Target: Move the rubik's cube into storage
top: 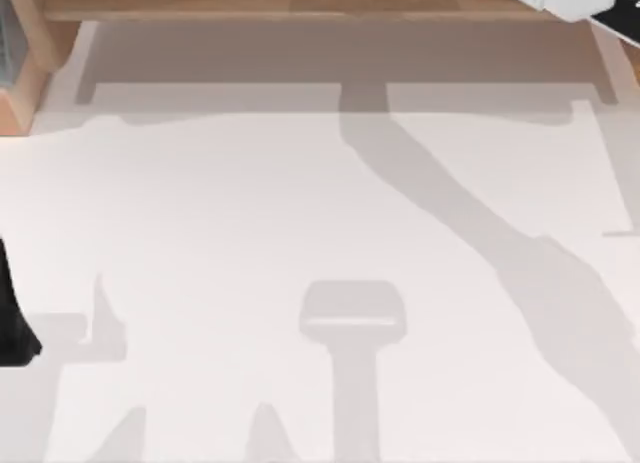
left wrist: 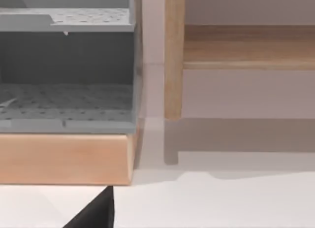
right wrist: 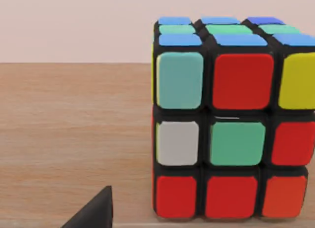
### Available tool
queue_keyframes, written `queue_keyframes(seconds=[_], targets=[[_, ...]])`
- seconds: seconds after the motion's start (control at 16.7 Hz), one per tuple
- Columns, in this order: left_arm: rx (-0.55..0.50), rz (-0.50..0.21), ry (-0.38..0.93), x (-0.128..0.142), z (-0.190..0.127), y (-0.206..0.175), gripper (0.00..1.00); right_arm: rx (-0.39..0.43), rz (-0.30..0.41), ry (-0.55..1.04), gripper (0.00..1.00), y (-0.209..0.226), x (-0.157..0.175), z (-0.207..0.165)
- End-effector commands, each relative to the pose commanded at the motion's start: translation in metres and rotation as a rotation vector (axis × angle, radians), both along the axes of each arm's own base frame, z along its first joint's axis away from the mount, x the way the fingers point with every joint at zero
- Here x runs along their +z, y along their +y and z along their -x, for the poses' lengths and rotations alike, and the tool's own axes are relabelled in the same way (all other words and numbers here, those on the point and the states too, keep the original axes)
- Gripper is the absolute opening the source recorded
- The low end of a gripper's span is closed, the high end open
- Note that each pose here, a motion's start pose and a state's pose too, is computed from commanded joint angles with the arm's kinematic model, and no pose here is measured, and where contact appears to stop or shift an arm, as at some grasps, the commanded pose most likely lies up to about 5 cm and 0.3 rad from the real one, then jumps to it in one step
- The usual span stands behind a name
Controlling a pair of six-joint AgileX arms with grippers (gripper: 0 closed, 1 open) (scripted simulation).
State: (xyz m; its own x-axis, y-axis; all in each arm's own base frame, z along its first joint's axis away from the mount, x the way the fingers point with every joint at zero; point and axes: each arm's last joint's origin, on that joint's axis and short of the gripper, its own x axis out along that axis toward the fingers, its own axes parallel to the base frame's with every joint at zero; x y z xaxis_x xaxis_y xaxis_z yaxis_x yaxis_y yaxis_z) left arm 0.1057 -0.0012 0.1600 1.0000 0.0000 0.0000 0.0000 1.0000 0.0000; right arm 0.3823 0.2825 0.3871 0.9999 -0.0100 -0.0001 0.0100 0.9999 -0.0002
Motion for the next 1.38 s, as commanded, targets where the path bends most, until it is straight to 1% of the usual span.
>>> queue_keyframes(seconds=[0.36, 0.9, 1.26, 1.38], targets=[[0.000, 0.000, 0.000, 0.000, 0.000, 0.000, 1.00, -0.001, 0.004, 0.005, 1.00, -0.001, -0.001, -0.004], [0.000, 0.000, 0.000, 0.000, 0.000, 0.000, 1.00, 0.000, -0.003, -0.005, 1.00, 0.000, 0.003, -0.055], [0.000, 0.000, 0.000, 0.000, 0.000, 0.000, 1.00, 0.000, 0.000, 0.000, 1.00, -0.001, 0.000, -0.060], [0.000, 0.000, 0.000, 0.000, 0.000, 0.000, 1.00, 0.000, 0.000, 0.000, 0.85, -0.001, 0.000, -0.060]])
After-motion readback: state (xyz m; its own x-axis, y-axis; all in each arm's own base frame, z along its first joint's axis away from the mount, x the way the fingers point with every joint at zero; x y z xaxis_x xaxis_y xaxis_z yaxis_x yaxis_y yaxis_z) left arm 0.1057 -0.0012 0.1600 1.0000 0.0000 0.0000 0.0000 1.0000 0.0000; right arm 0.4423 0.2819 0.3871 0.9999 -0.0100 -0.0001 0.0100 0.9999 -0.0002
